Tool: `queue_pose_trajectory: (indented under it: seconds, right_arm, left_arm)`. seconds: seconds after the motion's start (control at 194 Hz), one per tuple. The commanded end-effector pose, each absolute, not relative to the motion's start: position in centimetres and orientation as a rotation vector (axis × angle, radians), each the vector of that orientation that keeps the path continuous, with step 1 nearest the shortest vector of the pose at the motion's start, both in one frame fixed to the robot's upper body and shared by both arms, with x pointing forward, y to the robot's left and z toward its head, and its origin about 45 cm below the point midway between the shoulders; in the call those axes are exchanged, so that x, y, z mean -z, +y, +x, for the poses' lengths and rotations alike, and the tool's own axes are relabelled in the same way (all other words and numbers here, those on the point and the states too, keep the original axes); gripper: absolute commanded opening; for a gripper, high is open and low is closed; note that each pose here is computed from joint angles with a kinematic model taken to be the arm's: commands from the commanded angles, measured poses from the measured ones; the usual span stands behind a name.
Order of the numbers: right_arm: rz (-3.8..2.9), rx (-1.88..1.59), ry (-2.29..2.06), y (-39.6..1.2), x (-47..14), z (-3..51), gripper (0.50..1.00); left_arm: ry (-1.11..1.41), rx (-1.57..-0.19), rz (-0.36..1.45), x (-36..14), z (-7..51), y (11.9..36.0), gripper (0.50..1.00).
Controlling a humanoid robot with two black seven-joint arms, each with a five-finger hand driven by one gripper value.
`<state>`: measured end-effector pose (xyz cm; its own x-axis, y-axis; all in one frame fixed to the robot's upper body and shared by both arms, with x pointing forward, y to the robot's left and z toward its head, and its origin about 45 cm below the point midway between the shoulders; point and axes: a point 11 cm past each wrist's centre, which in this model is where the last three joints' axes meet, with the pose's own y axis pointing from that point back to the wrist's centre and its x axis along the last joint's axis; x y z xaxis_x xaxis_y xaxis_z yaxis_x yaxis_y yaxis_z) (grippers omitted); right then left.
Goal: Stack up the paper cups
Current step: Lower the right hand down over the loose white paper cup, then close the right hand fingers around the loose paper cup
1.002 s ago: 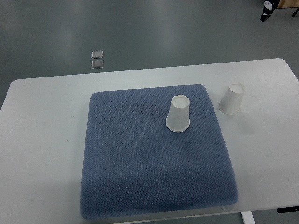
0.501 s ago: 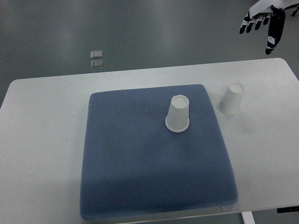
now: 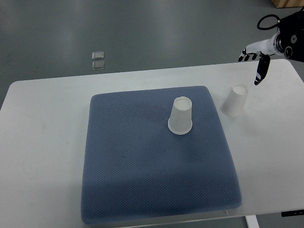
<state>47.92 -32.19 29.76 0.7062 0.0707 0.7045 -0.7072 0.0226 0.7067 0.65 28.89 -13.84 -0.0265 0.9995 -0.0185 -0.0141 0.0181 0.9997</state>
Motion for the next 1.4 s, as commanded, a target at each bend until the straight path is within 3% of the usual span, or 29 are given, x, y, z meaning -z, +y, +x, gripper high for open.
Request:
queue_pose_trajectory:
  seconds: [0.0, 1.394]
  right_arm:
    - [1.444, -0.633, -0.602, -32.2, -28.0, 47.9, 0.926]
    - [1.407, -0.616, -0.622, -31.8, -20.7, 47.5, 0.905]
  left_arm:
    - [1.225, -1.223, 1.174, 13.8, 0.7, 29.0, 1.0]
    - [1.228, -1.23, 1.175, 13.8, 0.6, 29.1, 1.0]
